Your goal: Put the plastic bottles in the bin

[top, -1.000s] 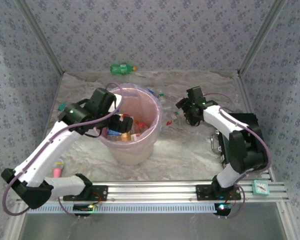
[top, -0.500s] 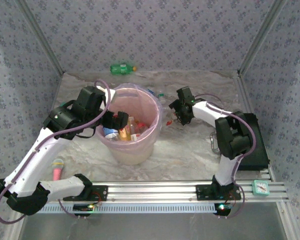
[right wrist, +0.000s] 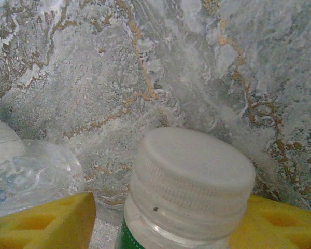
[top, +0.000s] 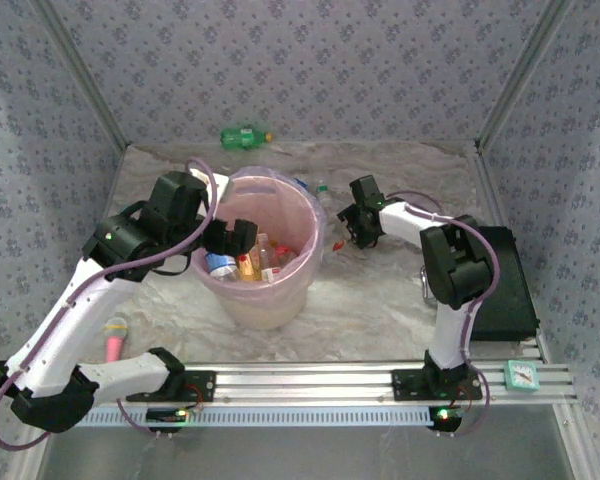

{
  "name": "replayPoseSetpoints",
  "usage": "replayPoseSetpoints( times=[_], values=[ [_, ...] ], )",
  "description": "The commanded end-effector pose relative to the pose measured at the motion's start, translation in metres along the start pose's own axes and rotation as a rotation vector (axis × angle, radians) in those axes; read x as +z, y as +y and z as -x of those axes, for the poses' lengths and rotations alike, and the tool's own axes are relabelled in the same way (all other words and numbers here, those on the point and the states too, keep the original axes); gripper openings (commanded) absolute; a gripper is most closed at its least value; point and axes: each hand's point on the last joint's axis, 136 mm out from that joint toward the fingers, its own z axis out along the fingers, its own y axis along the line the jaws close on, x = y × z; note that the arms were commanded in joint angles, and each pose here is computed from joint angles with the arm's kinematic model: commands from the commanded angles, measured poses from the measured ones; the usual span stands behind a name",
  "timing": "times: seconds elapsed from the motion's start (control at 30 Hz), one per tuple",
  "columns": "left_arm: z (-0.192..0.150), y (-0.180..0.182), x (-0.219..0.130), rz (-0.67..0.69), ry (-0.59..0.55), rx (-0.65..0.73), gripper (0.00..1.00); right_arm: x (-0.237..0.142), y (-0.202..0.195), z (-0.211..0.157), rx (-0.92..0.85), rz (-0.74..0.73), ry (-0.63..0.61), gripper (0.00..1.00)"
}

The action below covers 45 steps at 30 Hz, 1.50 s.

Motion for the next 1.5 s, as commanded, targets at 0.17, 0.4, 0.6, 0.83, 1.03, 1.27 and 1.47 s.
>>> replayPoseSetpoints(
  times=[0.17, 0.4, 0.6, 0.83, 1.03, 1.27, 1.47],
  values=[
    [0.006, 0.000, -0.004, -0.007, -0.042, -0.007, 1.00, 0.001, -0.003, 0.006, 0.028, 0.001, -0.013, 0.52],
    [0.010, -0.007, 0.000, -0.048, -0.077, -0.040, 1.00, -0.011, -0.016, 0.018, 0.050, 0.001, -0.033, 0.41],
    [0.017, -0.014, -0.003, -0.089, -0.094, -0.044, 1.00, -0.040, -0.025, 0.039, 0.066, 0.027, -0.080, 0.36],
    [0.032, -0.035, -0.007, -0.203, -0.145, -0.053, 1.00, -0.084, -0.042, 0.069, 0.079, 0.069, -0.136, 0.32],
    [0.056, -0.061, -0.010, -0.334, -0.195, -0.064, 1.00, -0.134, -0.053, 0.094, 0.022, 0.119, -0.190, 0.23],
    [0.084, -0.100, -0.007, -0.537, -0.221, -0.084, 1.00, -0.220, -0.033, 0.108, -0.207, 0.221, -0.309, 0.11],
    [0.105, -0.134, -0.005, -0.715, -0.208, -0.096, 1.00, -0.306, 0.020, 0.101, -0.442, 0.418, -0.413, 0.08]
  ],
)
